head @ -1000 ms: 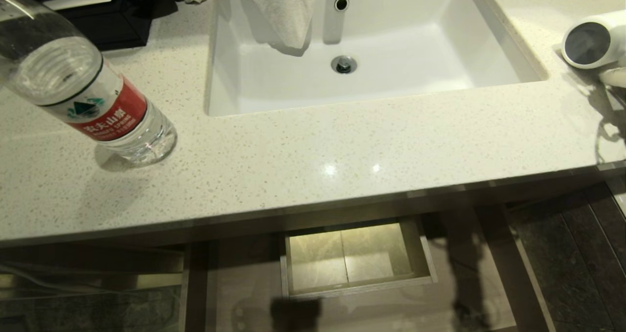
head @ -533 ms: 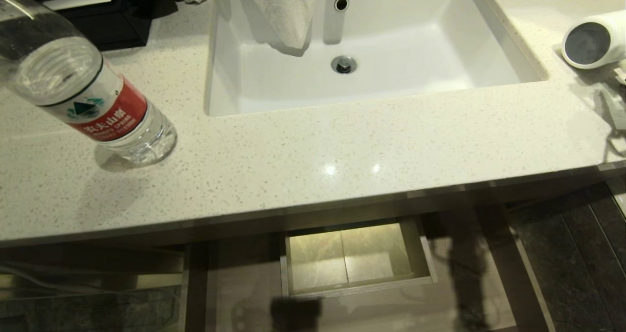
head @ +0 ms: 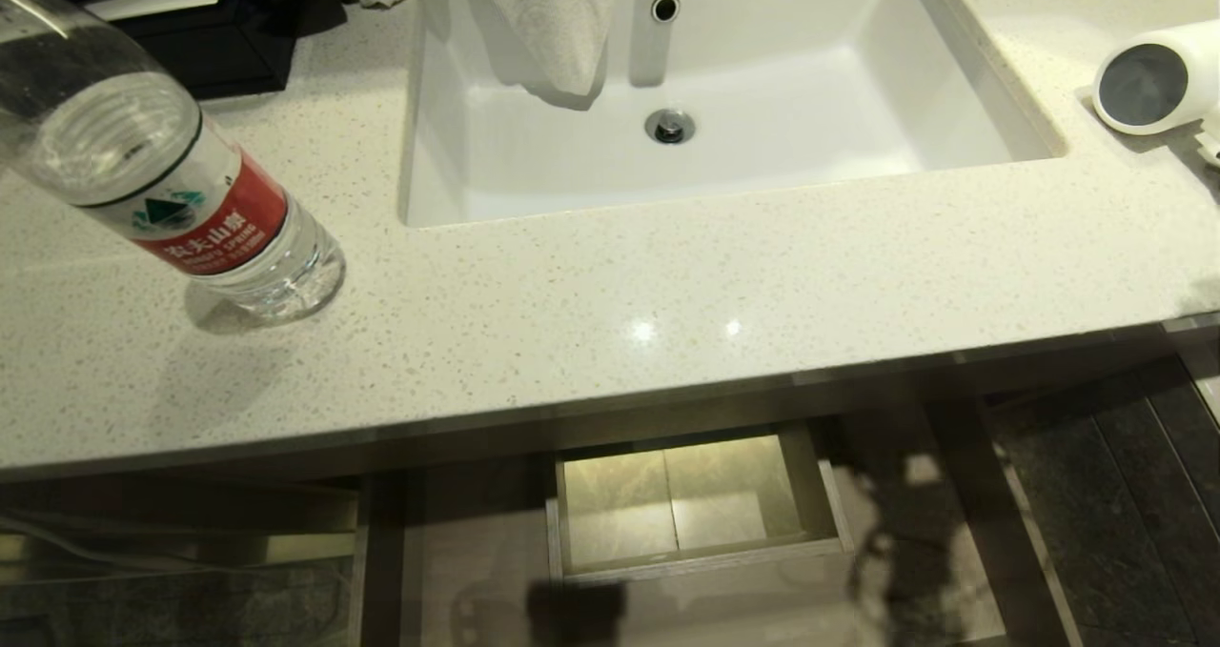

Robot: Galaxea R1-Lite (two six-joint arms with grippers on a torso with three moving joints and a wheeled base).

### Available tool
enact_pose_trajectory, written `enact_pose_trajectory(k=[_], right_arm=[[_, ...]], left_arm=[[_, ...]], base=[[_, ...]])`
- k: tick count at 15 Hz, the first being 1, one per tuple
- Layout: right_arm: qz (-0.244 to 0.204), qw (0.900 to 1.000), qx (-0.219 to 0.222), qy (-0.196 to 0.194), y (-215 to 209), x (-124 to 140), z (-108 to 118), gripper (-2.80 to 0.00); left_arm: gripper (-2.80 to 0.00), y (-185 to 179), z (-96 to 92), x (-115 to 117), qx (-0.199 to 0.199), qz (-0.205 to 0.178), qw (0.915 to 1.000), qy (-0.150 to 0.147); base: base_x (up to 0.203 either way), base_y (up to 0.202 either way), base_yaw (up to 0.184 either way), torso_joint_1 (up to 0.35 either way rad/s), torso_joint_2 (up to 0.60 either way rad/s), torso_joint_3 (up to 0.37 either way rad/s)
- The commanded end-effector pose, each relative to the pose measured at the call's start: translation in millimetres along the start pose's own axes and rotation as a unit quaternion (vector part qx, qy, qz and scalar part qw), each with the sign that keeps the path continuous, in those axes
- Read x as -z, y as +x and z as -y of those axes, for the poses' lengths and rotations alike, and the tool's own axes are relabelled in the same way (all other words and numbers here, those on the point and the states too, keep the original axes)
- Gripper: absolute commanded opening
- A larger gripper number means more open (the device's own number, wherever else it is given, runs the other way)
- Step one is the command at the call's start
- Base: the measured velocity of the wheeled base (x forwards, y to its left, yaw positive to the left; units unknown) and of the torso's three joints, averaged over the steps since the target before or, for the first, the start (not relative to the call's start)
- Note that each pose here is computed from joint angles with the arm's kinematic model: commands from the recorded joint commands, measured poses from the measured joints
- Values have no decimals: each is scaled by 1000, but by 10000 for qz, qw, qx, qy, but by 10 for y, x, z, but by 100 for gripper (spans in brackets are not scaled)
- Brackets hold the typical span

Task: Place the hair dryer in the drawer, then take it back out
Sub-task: Close the drawer

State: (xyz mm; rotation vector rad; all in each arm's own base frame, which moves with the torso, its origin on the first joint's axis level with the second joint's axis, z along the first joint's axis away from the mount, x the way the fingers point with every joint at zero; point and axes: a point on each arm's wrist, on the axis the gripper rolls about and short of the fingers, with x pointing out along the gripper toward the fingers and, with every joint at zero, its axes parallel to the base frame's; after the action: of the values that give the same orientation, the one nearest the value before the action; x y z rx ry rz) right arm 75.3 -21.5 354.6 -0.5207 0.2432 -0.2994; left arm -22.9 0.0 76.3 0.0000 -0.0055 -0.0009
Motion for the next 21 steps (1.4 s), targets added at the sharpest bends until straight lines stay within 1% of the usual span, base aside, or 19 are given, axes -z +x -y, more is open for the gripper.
enact_pose_trajectory(k=[1,2,4,5,7,11,15,16,18,20,21], right_arm=[[-255,9992,294,-8,-340,128,-16,-280],[-307,9986,421,58,-405,148,-13,-280],[-496,9953,724,410,-518,214,-22,-280],[-588,9937,811,502,-555,243,-29,-280],[-674,9928,831,543,-665,284,-39,-280],[-523,9932,863,575,-818,326,-49,-280],[-296,9927,983,636,-845,307,-35,-280],[-292,9923,977,708,-843,325,-46,-280],[-307,9922,976,718,-826,331,-51,-280],[-412,9915,982,742,-810,358,-66,-280],[-386,9908,986,844,-809,359,-68,-280]], left_arm=[[-280,1,0,0,3,-1,10000,0],[-280,0,0,0,3,3,10000,0],[-280,1,0,-1,3,-4,10000,0],[-280,0,0,0,3,1,10000,0],[-280,1,0,-1,3,-5,10000,0],[-280,1,0,-1,3,-4,10000,0],[-280,0,0,0,3,3,10000,0],[-280,1,0,-1,3,-5,10000,0],[-280,0,0,0,3,1,10000,0],[-280,1,0,-1,3,-5,10000,0],[-280,0,0,0,3,1,10000,0]], base=[[0,0,0,0,0,0],[0,0,0,0,0,0],[0,0,0,0,0,0],[0,0,0,0,0,0],[0,0,0,-218,128,-101],[0,0,0,-351,162,-168],[0,0,0,-351,133,-218],[0,0,0,-341,113,-236],[0,0,0,-328,83,-252],[0,0,0,-325,58,-266],[0,0,0,-320,40,-277]])
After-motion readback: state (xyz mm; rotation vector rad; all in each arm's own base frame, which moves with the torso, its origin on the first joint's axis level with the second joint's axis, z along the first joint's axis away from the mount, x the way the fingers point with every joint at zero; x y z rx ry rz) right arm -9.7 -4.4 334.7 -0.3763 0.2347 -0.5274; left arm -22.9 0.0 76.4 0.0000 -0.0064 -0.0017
